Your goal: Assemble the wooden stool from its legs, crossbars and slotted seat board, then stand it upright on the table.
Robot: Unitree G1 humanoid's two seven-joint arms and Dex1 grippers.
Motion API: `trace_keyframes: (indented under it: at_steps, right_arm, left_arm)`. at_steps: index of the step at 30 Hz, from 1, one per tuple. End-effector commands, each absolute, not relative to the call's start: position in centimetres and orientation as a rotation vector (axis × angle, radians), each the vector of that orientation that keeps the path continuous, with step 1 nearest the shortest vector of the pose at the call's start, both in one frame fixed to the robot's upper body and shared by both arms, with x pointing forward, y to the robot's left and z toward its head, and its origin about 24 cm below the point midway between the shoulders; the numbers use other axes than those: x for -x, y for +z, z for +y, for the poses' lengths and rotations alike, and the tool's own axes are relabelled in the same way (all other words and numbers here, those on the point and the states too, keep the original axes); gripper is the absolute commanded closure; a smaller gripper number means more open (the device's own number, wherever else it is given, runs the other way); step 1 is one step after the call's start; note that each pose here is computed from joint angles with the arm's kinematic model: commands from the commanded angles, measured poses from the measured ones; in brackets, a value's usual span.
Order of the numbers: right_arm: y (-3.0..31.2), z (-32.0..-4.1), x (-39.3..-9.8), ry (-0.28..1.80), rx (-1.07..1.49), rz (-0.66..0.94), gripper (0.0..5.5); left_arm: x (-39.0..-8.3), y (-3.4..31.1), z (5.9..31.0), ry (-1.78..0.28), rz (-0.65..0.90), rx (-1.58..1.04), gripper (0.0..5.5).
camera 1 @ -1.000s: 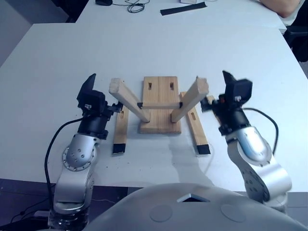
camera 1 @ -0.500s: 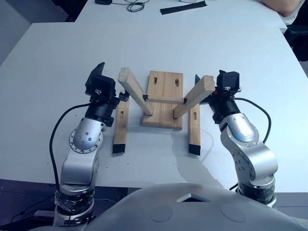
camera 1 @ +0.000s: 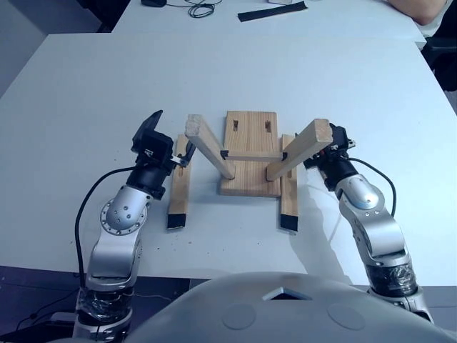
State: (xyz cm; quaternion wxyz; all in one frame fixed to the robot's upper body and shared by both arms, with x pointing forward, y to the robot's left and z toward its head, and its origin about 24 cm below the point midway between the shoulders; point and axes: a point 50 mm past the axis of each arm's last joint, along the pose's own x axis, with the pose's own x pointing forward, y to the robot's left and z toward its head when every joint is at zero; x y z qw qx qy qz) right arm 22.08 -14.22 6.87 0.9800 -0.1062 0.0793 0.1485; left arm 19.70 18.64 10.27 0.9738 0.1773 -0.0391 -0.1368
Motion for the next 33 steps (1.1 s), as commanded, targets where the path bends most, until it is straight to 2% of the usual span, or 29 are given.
trace_keyframes:
  at_steps: [1, 12, 18, 33]
  right_arm:
    - [6.5, -12.8, -21.5, 0.385, 0.194, 0.165, 1.50]
    - [2.4, -14.3, -20.3, 0.430, 0.373, 0.262, 1.50]
    - [1.2, -15.7, -19.8, 0.486, 0.540, 0.243, 1.50]
    - [1.1, -24.2, -19.5, 0.406, 0.744, 0.306, 1.50]
  left_arm:
    - [-19.7, 9.8, 19.2, -0.260, -0.074, -0.390, 1.44]
    - [-19.6, 9.7, 18.7, -0.258, -0.088, -0.375, 1.44]
    - [-19.7, 9.6, 18.6, -0.257, -0.092, -0.378, 1.44]
    - [-19.5, 9.7, 19.2, -0.225, -0.093, -0.395, 1.44]
